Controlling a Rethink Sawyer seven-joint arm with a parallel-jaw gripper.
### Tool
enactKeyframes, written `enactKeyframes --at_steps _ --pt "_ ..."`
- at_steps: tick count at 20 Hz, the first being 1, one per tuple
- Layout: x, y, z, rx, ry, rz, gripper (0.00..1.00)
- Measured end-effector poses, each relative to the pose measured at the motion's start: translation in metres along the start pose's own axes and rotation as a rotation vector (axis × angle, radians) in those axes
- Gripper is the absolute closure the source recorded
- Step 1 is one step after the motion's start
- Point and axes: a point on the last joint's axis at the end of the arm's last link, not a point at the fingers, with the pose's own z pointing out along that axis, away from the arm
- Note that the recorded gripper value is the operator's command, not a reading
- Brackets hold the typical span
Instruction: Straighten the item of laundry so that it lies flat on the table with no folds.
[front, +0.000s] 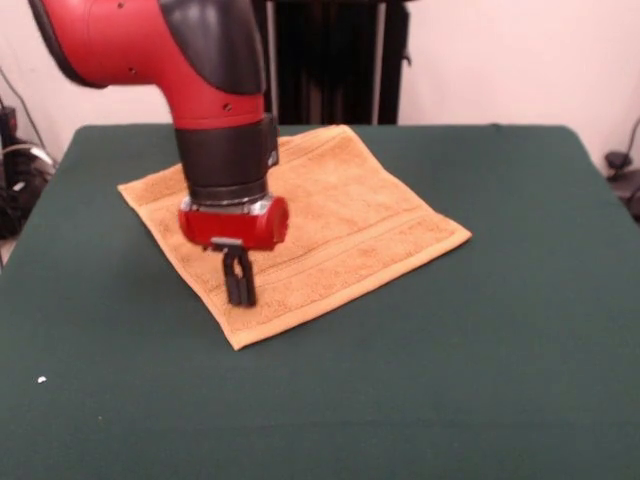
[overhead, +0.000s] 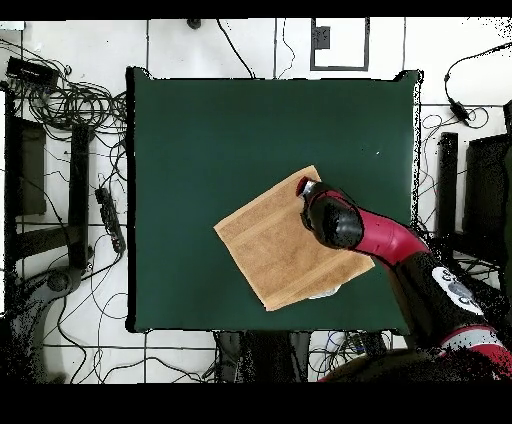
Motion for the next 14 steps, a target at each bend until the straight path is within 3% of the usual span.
enactKeyframes --at_steps 7,14 --pt "0.010 0.012 -0.038 0.027 0.103 -0.042 1.00" --pt "0.002 0.007 -0.064 0.050 0.127 -0.046 1.00"
